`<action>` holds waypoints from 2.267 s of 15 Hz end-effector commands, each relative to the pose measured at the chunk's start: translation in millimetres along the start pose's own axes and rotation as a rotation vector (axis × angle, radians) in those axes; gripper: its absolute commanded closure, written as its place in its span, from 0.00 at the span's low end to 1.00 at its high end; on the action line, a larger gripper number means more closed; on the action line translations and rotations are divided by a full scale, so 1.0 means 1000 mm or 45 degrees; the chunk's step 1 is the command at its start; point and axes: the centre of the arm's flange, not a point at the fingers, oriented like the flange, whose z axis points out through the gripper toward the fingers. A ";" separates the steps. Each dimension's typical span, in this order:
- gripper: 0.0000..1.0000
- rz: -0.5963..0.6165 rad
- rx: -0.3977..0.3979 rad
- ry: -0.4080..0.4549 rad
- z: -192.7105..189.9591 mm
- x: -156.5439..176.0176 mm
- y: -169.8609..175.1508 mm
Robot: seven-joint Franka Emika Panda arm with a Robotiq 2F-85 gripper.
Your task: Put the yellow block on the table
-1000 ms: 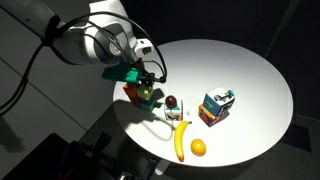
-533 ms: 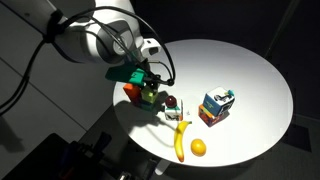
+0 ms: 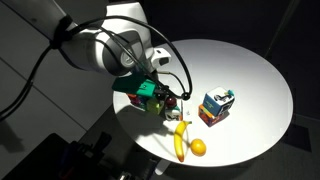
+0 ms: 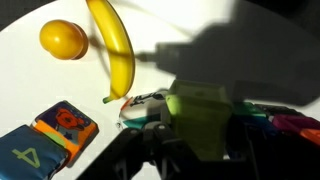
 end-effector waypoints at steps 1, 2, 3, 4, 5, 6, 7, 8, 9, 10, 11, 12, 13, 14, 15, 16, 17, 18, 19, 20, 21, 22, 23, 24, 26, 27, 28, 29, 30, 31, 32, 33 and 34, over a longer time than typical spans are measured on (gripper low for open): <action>0.73 -0.030 0.015 -0.008 -0.001 -0.016 0.011; 0.73 -0.039 0.013 -0.013 0.002 -0.019 0.012; 0.73 -0.045 0.011 -0.019 0.004 -0.022 0.012; 0.73 -0.052 0.006 -0.022 0.008 -0.025 0.012; 0.73 -0.058 0.004 -0.026 0.010 -0.027 0.011; 0.73 -0.064 -0.006 -0.024 0.013 -0.028 0.009; 0.73 -0.071 -0.014 -0.024 0.016 -0.030 0.007; 0.73 -0.080 -0.024 -0.020 0.018 -0.031 0.005; 0.73 -0.093 -0.034 -0.016 0.021 -0.031 0.004; 0.73 -0.109 -0.047 -0.013 0.024 -0.032 0.002; 0.73 -0.123 -0.056 -0.012 0.027 -0.032 0.001; 0.73 -0.138 -0.064 -0.011 0.029 -0.033 0.000; 0.73 -0.151 -0.073 -0.010 0.033 -0.032 -0.001; 0.73 -0.162 -0.079 -0.007 0.036 -0.032 -0.002; 0.73 -0.169 -0.083 -0.005 0.039 -0.032 -0.003; 0.73 -0.177 -0.088 -0.004 0.041 -0.032 -0.003; 0.73 -0.183 -0.090 -0.004 0.043 -0.033 -0.004; 0.73 -0.187 -0.092 -0.002 0.045 -0.033 -0.005; 0.73 -0.189 -0.088 -0.004 0.046 -0.033 -0.006; 0.73 -0.191 -0.083 -0.006 0.046 -0.033 -0.007; 0.73 -0.190 -0.075 -0.008 0.045 -0.033 -0.007; 0.48 -0.195 -0.068 -0.027 0.047 -0.033 -0.006; 0.48 -0.196 -0.068 -0.027 0.047 -0.033 -0.007; 0.48 -0.196 -0.068 -0.027 0.047 -0.033 -0.007; 0.48 -0.196 -0.068 -0.027 0.047 -0.033 -0.007; 0.48 -0.196 -0.068 -0.027 0.047 -0.033 -0.007; 0.48 -0.196 -0.068 -0.027 0.047 -0.033 -0.007; 0.48 -0.196 -0.068 -0.027 0.047 -0.033 -0.007; 0.73 -0.196 -0.068 -0.027 0.047 -0.033 -0.007; 0.73 -0.199 -0.068 -0.028 0.047 -0.033 -0.007; 0.73 -0.202 -0.070 -0.028 0.049 -0.033 -0.008; 0.73 -0.205 -0.071 -0.030 0.051 -0.033 -0.008; 0.73 -0.211 -0.077 -0.033 0.055 -0.033 -0.009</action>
